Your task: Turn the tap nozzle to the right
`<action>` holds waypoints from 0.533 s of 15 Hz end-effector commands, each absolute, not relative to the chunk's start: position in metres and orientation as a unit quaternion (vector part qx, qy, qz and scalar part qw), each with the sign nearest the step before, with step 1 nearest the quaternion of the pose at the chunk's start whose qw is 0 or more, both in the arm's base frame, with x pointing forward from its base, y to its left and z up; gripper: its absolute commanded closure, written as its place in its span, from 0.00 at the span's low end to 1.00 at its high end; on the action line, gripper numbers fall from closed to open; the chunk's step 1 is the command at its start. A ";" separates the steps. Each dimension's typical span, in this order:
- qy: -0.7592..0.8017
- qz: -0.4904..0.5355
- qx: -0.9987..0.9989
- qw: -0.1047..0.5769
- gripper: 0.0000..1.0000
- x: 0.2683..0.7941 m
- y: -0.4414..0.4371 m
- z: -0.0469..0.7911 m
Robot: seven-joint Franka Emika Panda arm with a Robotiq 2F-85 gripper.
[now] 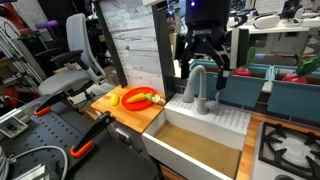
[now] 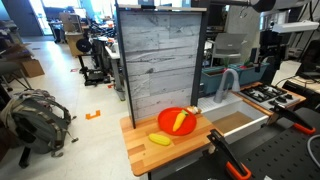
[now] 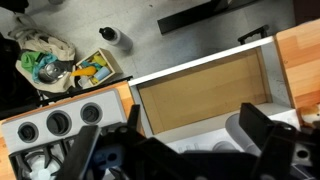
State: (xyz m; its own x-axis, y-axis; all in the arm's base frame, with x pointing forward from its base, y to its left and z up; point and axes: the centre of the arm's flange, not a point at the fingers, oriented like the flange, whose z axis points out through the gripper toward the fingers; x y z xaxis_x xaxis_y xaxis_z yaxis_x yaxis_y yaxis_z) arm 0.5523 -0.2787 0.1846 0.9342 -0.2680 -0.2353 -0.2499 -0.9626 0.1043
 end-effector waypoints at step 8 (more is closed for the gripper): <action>-0.039 -0.094 0.995 -0.021 0.00 0.491 -0.201 0.251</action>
State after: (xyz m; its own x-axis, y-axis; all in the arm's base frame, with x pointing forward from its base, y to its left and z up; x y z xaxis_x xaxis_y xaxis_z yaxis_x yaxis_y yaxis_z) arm 0.4911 -0.2009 0.2518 0.9793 -0.0738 -0.1882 -0.0816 -0.9961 -0.0343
